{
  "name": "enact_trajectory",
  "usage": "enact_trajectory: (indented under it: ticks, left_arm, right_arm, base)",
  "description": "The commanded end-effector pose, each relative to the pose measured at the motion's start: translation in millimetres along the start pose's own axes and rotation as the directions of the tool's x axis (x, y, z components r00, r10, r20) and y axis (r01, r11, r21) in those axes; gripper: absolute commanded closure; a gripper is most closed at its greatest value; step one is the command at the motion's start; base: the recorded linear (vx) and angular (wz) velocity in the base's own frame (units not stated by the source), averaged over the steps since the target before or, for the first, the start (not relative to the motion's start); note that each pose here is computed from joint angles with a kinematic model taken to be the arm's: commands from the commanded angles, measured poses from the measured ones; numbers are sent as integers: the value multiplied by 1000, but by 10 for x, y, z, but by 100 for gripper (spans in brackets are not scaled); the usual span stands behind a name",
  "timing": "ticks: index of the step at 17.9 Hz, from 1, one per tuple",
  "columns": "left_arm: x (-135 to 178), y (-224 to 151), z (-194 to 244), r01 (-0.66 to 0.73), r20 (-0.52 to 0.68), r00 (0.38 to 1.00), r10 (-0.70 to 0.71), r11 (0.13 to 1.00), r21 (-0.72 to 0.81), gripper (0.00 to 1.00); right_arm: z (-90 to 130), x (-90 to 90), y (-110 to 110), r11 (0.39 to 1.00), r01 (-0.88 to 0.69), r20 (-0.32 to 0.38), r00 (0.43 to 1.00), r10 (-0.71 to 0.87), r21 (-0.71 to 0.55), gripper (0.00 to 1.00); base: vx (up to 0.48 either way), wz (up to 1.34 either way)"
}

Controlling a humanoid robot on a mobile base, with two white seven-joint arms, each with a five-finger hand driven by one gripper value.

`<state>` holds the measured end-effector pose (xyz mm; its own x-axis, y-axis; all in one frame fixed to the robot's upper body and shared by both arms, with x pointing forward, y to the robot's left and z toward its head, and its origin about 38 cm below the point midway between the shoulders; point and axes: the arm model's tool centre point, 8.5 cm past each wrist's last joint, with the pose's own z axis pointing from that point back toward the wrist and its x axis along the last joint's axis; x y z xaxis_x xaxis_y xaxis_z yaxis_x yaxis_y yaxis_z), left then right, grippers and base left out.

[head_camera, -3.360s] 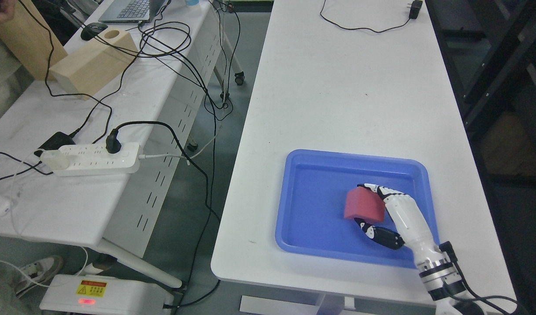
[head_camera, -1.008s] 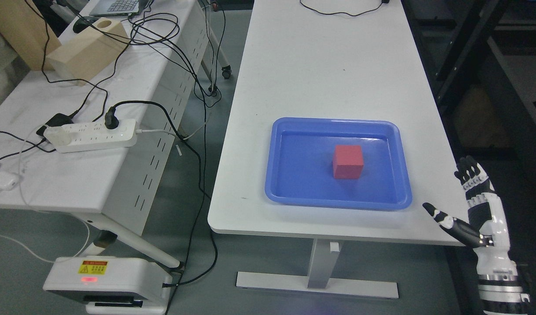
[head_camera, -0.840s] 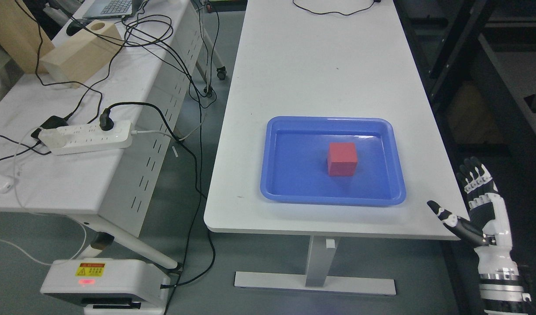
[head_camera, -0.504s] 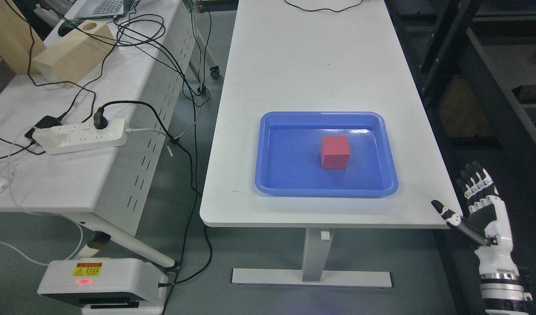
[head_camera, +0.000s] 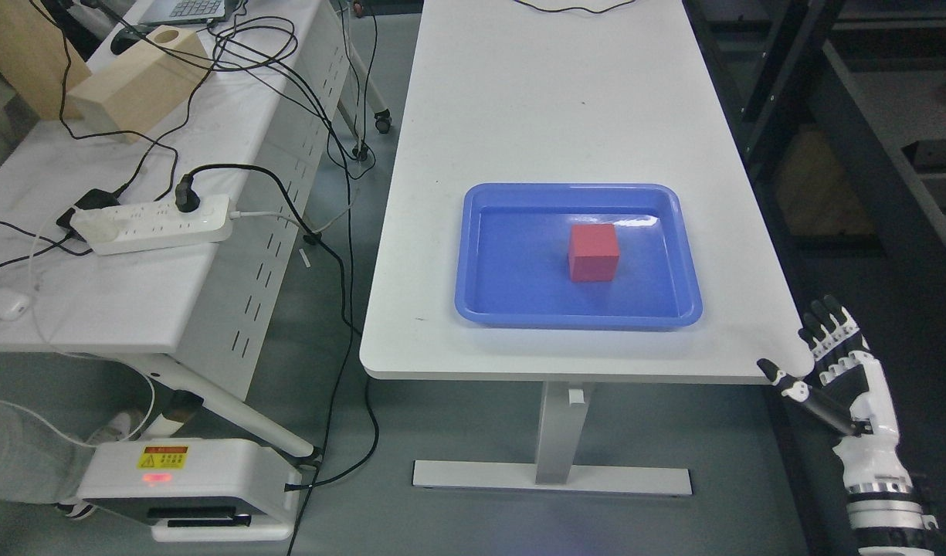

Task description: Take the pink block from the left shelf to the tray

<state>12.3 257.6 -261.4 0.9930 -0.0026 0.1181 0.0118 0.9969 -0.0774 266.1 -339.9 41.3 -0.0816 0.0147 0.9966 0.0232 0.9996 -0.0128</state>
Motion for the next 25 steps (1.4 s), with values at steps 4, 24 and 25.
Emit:
enact_trajectory:
  ticks: [4, 24, 25]
  left_arm:
    - [-68, 104, 21, 2, -3, 1000, -2, 1000, 15, 0]
    - [-68, 104, 21, 2, -3, 1000, -2, 1000, 15, 0]
    - [-68, 104, 21, 2, -3, 1000, -2, 1000, 15, 0]
  right_arm:
    - [7, -22, 29, 1000, 12, -14, 1000, -12, 13, 1]
    - [75, -128, -22, 999, 24, -98, 995, -21, 22, 1]
    - [70, -124, -27, 1000, 24, -98, 995, -21, 20, 1]
  base:
    - [-60, 104]
    - [-6, 1]
    - [0, 0]
